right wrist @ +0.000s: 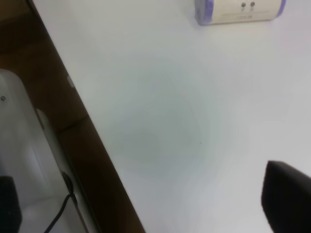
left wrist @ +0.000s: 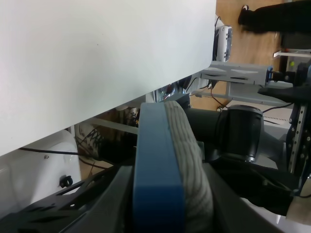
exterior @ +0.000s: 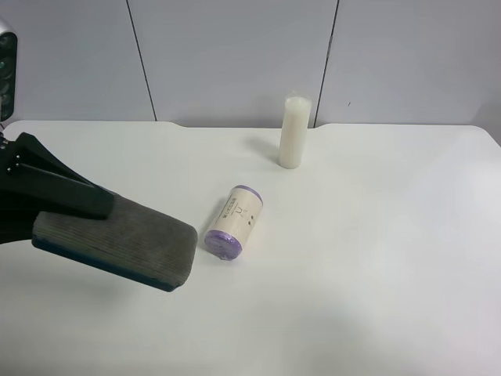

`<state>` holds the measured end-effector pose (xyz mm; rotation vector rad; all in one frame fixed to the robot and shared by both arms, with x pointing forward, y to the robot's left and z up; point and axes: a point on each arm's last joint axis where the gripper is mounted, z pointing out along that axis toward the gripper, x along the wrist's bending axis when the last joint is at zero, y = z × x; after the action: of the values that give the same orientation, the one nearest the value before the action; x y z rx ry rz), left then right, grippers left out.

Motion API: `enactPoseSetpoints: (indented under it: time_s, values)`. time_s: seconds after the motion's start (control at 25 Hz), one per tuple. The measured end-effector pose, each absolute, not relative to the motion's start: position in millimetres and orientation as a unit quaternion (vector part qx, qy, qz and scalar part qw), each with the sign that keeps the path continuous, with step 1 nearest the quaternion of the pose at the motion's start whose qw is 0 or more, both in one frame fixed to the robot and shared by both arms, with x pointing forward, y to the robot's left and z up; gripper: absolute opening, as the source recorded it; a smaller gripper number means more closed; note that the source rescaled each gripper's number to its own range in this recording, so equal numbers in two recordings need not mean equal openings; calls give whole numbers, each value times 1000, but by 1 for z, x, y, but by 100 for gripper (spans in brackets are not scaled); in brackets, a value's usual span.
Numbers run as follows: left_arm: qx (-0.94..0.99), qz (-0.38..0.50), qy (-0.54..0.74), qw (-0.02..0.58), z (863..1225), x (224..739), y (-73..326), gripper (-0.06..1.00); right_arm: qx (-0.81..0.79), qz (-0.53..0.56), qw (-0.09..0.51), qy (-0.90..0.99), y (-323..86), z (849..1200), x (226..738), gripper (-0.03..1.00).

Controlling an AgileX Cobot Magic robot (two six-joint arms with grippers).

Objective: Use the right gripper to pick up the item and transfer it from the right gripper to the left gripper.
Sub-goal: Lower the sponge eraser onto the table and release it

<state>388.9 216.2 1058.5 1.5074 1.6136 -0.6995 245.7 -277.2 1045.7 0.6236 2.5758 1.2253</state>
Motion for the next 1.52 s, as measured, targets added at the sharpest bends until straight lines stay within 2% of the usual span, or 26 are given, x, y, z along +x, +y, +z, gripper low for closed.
enactPoseSetpoints:
  time_s: [0.4, 0.64, 0.8, 1.12, 1.52]
  values:
    - [596, -277, 638, 401, 1058, 389, 216, 3, 232, 418, 120, 870, -277, 1046, 247, 99]
    - [596, -276, 638, 401, 1058, 389, 216, 3, 312, 412, 163, 840, -281, 1047, 249, 99]
    - [606, -270, 629, 405, 1058, 389, 216, 3, 370, 427, 212, 798, -289, 1048, 243, 99]
    - [617, -227, 628, 418, 1056, 395, 219, 3, 468, 422, 295, 718, -295, 1048, 233, 99]
    - [584, -130, 659, 455, 1056, 413, 228, 3, 499, 408, 314, 697, -294, 1048, 234, 99]
